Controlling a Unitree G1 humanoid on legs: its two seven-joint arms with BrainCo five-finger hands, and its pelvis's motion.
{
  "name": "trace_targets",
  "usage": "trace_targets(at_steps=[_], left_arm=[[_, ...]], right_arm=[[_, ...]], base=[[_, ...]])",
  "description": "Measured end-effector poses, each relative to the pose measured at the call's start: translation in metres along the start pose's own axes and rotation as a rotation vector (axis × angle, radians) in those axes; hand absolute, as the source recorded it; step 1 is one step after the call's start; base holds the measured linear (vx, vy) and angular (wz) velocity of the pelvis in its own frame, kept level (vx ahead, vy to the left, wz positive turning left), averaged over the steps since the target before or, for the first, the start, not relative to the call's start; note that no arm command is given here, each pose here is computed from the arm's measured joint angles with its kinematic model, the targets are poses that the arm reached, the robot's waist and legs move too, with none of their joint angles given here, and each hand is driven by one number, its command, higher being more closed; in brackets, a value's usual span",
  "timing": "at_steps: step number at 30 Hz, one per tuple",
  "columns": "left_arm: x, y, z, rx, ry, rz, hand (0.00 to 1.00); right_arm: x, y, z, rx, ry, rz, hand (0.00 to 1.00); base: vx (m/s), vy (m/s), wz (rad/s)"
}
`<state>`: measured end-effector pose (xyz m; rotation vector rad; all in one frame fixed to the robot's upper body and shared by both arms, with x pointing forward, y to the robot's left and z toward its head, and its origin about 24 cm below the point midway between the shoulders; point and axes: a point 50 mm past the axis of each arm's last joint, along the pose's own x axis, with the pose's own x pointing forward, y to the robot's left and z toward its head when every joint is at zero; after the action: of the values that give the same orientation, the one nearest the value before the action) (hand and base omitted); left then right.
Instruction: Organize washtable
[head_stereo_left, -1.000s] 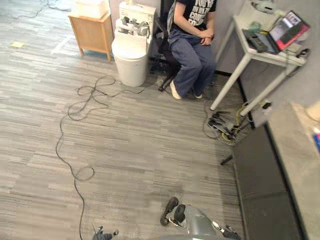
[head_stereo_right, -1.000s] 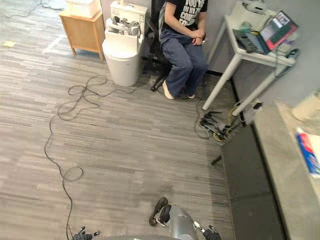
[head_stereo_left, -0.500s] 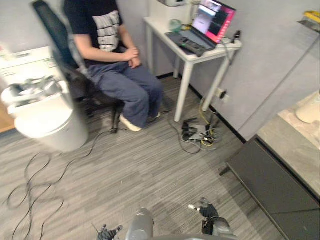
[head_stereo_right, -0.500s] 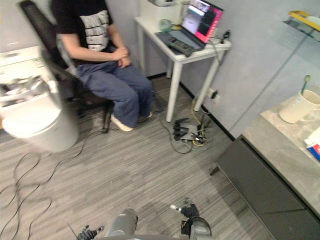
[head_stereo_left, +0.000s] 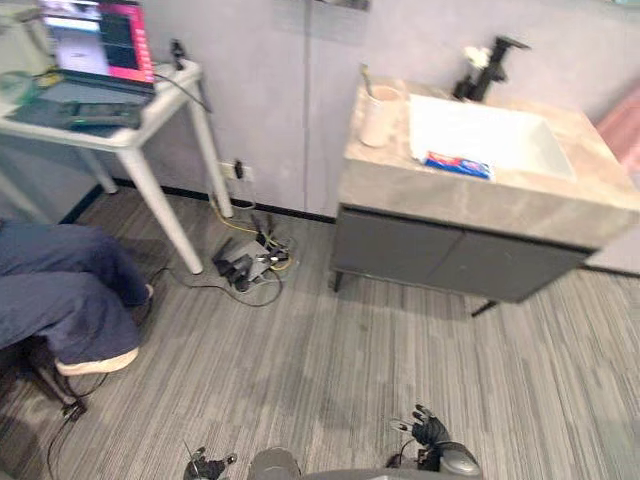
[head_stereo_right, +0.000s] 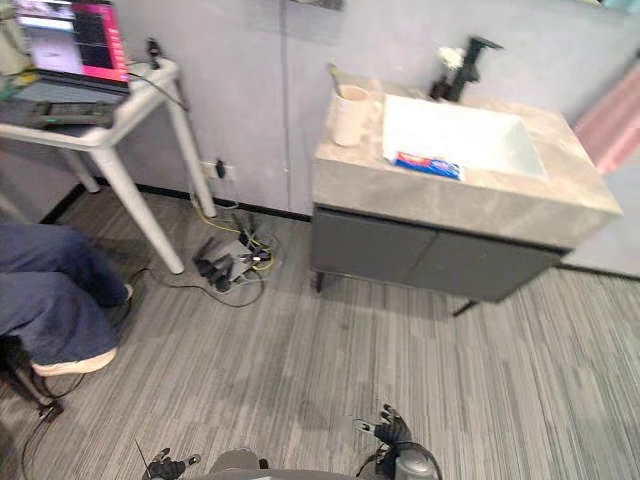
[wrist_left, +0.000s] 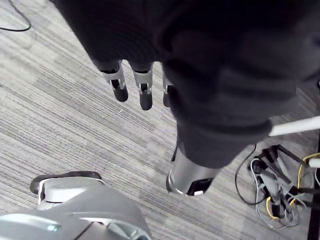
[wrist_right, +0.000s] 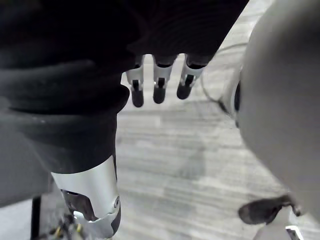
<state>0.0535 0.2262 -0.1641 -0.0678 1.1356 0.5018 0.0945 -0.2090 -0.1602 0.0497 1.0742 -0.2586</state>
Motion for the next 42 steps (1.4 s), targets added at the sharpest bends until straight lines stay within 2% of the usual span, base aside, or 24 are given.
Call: trace_targets(at_steps=[2, 8, 16, 19, 24, 34, 42], left_arm=[[-0.002, -0.009, -0.007, -0.03, 0.026, -0.019, 0.0], [-0.004, 0.0, -0.015, -0.12, 0.042, 0.021, 0.0], [-0.004, -0.016, -0.004, -0.088, -0.003, -0.047, 0.0], [-0.002, -0.015, 0.005, -0.101, -0.029, -0.042, 0.0], [-0.002, -0.013, 0.005, -0.142, -0.031, -0.029, 0.0], [-0.001, -0.02, 0.02, -0.137, -0.082, -0.043, 0.0], [-0.005, -0.024, 0.007, -0.17, -0.054, -0.037, 0.0]], right_arm=[[0.0, -0.007, -0.001, -0.005, 0.002, -0.014, 0.0], [-0.001, -0.01, -0.007, 0.017, 0.027, -0.029, 0.0], [-0.001, -0.019, -0.011, -0.007, 0.059, -0.064, 0.0], [-0.001, -0.01, -0.008, 0.012, 0.032, -0.057, 0.0], [0.0, 0.028, 0.006, 0.045, -0.025, 0.037, 0.0], [0.001, 0.028, 0.016, 0.035, -0.063, 0.048, 0.0], [-0.004, 0.014, -0.015, 0.001, 0.041, 0.018, 0.0]], base=[[0.04, -0.204, -0.22], [0.14, -0.263, -0.28], [0.23, 0.051, -0.11], [0.32, 0.168, -0.18], [0.34, 0.199, -0.31], [0.27, 0.019, 0.19], [0.27, -0.038, 0.18]])
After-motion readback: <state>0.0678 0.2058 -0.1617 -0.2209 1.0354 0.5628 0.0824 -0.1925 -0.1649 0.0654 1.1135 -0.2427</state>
